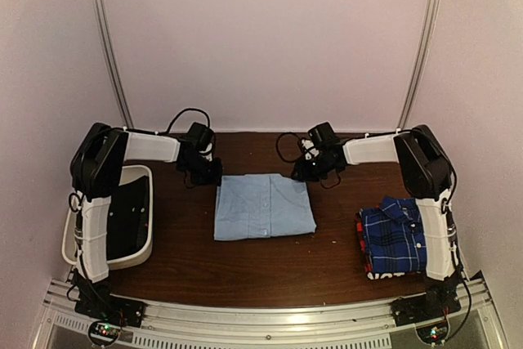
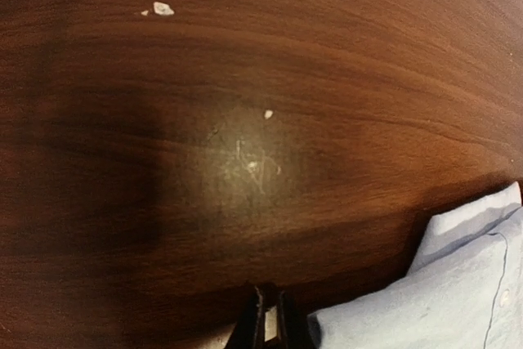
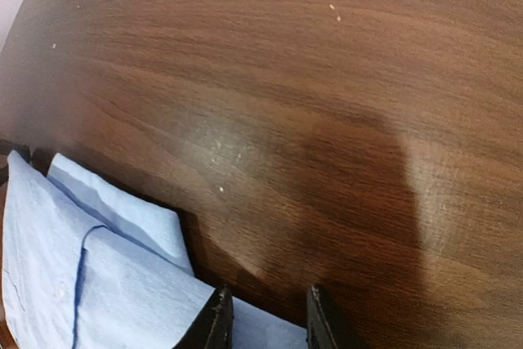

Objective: Fold and stack the long sleeve shirts
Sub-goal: Smooth out the square-folded shirt at the center of the board.

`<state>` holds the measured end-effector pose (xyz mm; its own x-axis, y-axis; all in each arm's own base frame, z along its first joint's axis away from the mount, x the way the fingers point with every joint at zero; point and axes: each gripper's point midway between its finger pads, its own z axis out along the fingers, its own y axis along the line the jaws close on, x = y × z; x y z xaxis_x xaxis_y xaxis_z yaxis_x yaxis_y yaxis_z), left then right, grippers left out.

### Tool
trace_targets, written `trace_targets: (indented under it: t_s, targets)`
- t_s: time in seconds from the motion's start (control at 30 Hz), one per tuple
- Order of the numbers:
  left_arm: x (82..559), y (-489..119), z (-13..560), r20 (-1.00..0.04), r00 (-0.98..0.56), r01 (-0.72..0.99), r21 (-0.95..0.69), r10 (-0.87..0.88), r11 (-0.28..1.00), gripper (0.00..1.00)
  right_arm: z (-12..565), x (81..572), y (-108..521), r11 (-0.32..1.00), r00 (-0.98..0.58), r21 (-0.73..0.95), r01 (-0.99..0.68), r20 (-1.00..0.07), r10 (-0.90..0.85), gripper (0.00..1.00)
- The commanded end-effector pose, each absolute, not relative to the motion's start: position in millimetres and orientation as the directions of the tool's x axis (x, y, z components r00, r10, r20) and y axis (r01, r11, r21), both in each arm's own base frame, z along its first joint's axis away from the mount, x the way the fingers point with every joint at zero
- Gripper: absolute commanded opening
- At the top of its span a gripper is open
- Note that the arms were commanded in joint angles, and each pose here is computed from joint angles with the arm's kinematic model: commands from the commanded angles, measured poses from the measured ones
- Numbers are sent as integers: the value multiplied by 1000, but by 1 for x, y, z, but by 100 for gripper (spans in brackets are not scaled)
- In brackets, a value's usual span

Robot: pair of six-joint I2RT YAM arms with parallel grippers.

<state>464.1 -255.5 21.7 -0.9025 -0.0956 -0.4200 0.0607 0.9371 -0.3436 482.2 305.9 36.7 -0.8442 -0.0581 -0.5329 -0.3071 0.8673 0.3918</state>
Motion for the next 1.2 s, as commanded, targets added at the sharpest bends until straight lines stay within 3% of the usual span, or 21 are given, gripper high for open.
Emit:
trace_targets:
  t_s: [0.0, 0.3, 0.5, 0.77, 1.17]
  targets:
    - [458, -252, 5, -395, -916, 73, -322, -64, 944, 7, 38, 478, 305, 875, -851, 376, -306, -520, -75, 33]
    - [462, -246, 47, -443, -894, 92, -321, -64, 943, 9, 109, 466, 279, 917, -787, 279, -286, -614, -59, 38]
    - [429, -235, 68, -430, -899, 84, -360, -85, 929, 17, 133, 412, 296, 894, -764, 284, -345, -639, -92, 39]
    - [366, -240, 88, -377, -919, 104, -516, -116, 850, 29, 111, 320, 334, 841, -781, 318, -438, -598, -180, 37]
    - [324, -257, 70, -296, -953, 124, -576, -65, 808, 50, 43, 265, 332, 856, -834, 285, -432, -489, -258, 36]
